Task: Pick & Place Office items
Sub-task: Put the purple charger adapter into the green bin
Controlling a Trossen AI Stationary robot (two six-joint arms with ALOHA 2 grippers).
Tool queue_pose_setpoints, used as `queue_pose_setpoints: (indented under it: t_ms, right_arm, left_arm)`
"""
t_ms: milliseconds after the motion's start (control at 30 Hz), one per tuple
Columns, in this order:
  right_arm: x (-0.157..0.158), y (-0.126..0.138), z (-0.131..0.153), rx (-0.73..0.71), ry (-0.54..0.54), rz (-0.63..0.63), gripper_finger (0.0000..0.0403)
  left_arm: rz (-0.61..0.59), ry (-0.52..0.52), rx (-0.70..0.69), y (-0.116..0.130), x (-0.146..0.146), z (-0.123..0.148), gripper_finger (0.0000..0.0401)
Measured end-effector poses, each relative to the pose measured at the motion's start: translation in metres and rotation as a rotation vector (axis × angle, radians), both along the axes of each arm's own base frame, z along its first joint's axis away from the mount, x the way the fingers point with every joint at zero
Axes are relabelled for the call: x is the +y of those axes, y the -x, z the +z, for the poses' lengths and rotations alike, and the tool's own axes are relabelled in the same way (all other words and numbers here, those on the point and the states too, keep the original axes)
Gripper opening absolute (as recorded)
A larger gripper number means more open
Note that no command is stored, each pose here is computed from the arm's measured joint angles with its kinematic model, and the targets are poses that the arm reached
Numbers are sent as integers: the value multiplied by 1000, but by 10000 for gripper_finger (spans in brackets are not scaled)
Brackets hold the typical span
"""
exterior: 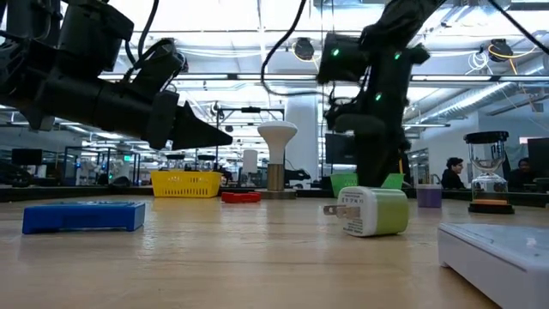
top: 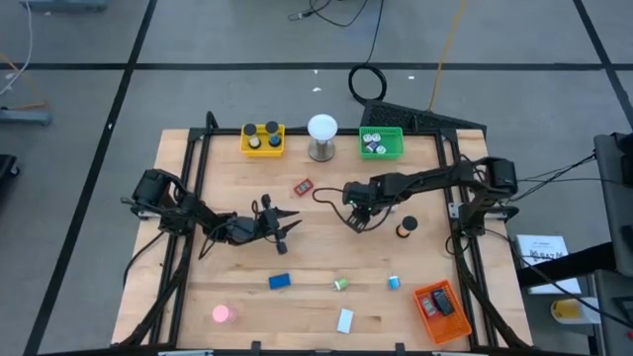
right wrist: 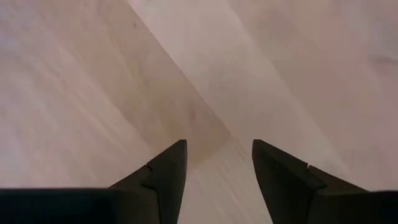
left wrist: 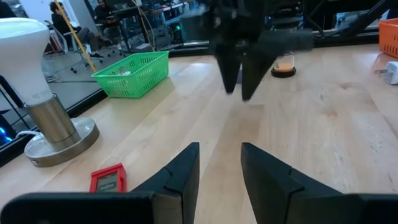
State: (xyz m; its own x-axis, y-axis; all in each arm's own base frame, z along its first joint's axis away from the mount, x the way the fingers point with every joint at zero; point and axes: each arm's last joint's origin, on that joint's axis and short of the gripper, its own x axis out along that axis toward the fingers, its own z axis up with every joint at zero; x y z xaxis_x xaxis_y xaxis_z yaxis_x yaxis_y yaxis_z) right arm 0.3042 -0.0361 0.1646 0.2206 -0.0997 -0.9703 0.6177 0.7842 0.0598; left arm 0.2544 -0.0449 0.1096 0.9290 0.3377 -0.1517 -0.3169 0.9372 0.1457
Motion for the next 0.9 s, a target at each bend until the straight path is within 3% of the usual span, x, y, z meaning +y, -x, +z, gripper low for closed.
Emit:
queue_pose_setpoints:
  t_ms: [300, 467, 733, 900]
  right_arm:
    - [2, 45, 49, 91, 96, -57, 219]
    - [3, 63, 62, 127, 193, 74, 246]
    - [5, 78, 27, 118, 186, 289, 243]
    - [5, 85, 9, 136, 195, 355, 230]
  left_arm:
    - [-1, -1, 7, 0, 0, -1, 120]
    - [-1, -1, 7, 0, 0, -1, 120]
    - [-2, -1, 7, 0, 0, -1, 120]
    - [-4, -2, 8, 0, 0, -1, 120]
